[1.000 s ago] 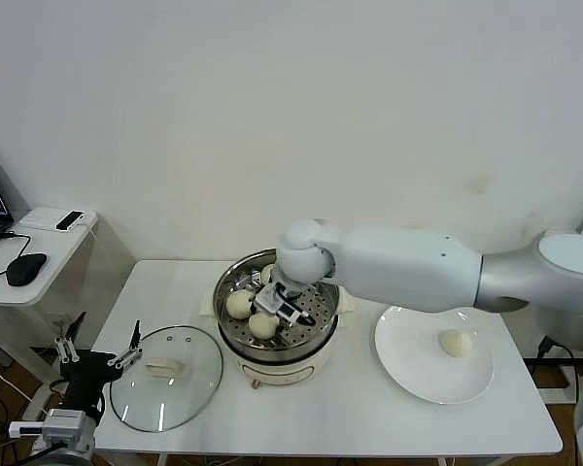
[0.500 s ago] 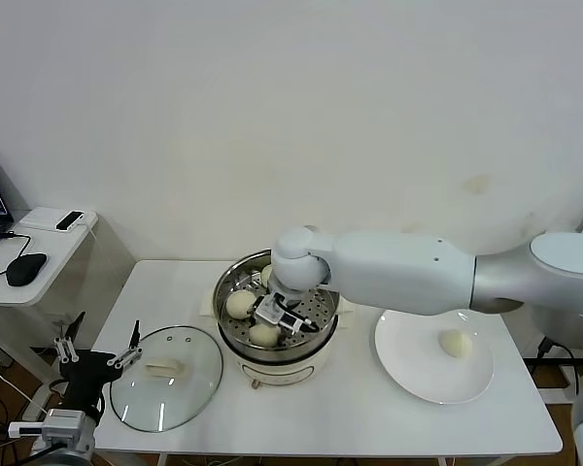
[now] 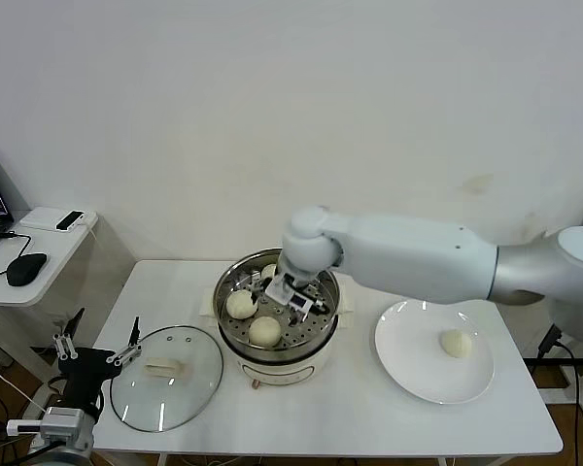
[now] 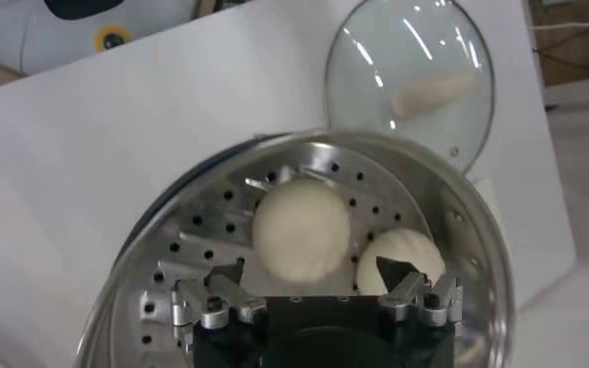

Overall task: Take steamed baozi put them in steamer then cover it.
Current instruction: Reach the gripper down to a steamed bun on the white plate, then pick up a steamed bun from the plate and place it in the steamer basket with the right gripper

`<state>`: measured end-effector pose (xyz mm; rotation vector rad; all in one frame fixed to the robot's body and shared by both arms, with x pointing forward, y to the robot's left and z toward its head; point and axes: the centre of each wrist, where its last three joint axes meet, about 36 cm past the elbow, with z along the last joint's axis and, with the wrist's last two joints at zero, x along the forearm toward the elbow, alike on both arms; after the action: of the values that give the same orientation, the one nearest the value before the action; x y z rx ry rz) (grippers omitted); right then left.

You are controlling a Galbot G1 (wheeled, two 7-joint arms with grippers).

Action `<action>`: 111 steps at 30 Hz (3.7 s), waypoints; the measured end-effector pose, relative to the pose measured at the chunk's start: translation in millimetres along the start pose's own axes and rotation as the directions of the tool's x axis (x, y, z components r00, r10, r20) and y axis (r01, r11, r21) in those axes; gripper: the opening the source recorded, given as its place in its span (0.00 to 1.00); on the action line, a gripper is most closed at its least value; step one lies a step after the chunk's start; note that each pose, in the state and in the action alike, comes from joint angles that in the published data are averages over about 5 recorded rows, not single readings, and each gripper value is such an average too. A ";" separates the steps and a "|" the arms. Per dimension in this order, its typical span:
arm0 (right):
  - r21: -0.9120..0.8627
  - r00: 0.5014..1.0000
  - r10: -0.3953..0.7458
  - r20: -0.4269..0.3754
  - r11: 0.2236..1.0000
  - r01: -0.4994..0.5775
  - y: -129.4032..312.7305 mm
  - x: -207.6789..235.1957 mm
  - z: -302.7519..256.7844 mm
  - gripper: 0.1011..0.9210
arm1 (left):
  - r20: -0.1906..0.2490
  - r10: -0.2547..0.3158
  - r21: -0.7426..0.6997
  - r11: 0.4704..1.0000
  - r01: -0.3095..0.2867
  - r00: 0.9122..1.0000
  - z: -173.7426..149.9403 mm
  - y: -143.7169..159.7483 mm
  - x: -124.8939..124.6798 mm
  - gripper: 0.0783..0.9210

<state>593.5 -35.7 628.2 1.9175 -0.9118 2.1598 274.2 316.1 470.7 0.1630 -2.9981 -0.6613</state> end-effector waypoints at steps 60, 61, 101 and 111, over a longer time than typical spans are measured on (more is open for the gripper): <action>-0.833 0.954 -0.215 -0.208 0.550 -0.058 404.0 -23.0 184.6 0.88 | -0.028 0.066 -0.063 0.996 -0.068 0.997 5.0 -11.6 -1.6 0.88; -0.835 0.954 -0.214 -0.208 0.548 -0.059 403.0 -25.9 185.5 0.88 | -0.028 0.065 -0.064 0.996 -0.067 0.997 5.1 -11.4 -1.4 0.88; -0.824 0.959 -0.131 -0.251 0.548 -0.141 311.1 52.7 200.4 0.63 | -0.017 0.071 -0.058 0.996 -0.072 0.997 3.2 -12.5 -2.8 0.88; -0.748 0.968 0.016 -0.249 0.631 -0.203 198.8 100.4 172.2 0.64 | -0.009 0.079 -0.050 0.996 -0.080 0.997 0.8 -15.9 -4.1 0.88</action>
<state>631.6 -313.4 654.6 1.1784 -1.5980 1.5421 279.6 302.5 463.1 0.0430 -2.9604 -0.7258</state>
